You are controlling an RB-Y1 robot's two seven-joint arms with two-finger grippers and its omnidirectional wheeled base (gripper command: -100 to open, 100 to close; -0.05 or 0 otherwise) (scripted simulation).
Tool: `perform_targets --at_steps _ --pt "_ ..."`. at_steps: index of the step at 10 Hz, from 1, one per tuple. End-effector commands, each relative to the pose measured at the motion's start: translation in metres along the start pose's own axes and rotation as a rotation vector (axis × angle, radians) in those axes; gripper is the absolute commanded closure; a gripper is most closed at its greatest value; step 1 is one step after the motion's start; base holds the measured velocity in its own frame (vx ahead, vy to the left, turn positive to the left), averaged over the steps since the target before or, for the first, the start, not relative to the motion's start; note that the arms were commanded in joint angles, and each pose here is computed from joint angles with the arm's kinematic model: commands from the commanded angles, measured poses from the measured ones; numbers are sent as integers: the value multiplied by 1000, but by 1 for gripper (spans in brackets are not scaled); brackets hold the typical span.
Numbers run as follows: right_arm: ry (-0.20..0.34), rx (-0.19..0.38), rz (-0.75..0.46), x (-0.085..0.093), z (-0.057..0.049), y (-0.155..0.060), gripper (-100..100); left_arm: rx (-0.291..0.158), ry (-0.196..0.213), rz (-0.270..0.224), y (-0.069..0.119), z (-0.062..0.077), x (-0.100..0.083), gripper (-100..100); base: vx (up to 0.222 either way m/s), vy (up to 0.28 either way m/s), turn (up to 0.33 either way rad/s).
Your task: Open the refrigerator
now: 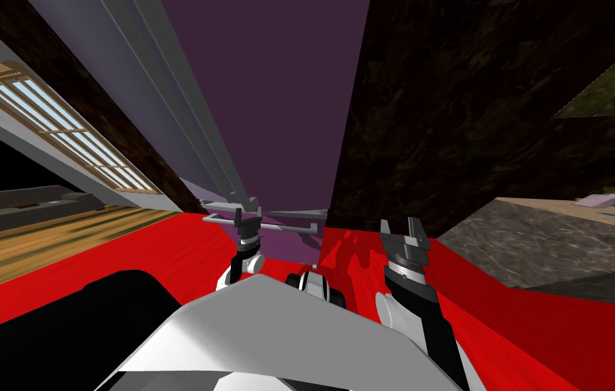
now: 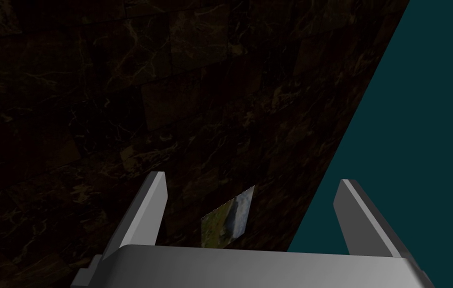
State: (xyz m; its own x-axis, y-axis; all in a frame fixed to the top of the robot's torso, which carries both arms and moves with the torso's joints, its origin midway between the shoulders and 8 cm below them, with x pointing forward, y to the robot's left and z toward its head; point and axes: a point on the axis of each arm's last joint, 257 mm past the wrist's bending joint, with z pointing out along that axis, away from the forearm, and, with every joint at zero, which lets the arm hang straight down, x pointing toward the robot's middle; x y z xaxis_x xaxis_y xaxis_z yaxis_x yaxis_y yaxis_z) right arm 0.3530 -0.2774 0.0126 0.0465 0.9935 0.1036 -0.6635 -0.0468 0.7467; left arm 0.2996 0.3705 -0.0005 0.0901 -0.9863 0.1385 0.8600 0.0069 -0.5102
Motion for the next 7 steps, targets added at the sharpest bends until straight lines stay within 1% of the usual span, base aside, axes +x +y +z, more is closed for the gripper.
perform_targets --at_steps 1,6,7 --pt "0 0 0 0 0 0 0 38 10 -4 -7 -1 5 100 -14 -5 -31" --pt "0 0 0 0 0 0 0 39 6 3 -2 -20 5 100 -16 3 -14" --pt "0 0 0 0 0 0 0 25 4 5 1 -20 4 100 0 0 0"
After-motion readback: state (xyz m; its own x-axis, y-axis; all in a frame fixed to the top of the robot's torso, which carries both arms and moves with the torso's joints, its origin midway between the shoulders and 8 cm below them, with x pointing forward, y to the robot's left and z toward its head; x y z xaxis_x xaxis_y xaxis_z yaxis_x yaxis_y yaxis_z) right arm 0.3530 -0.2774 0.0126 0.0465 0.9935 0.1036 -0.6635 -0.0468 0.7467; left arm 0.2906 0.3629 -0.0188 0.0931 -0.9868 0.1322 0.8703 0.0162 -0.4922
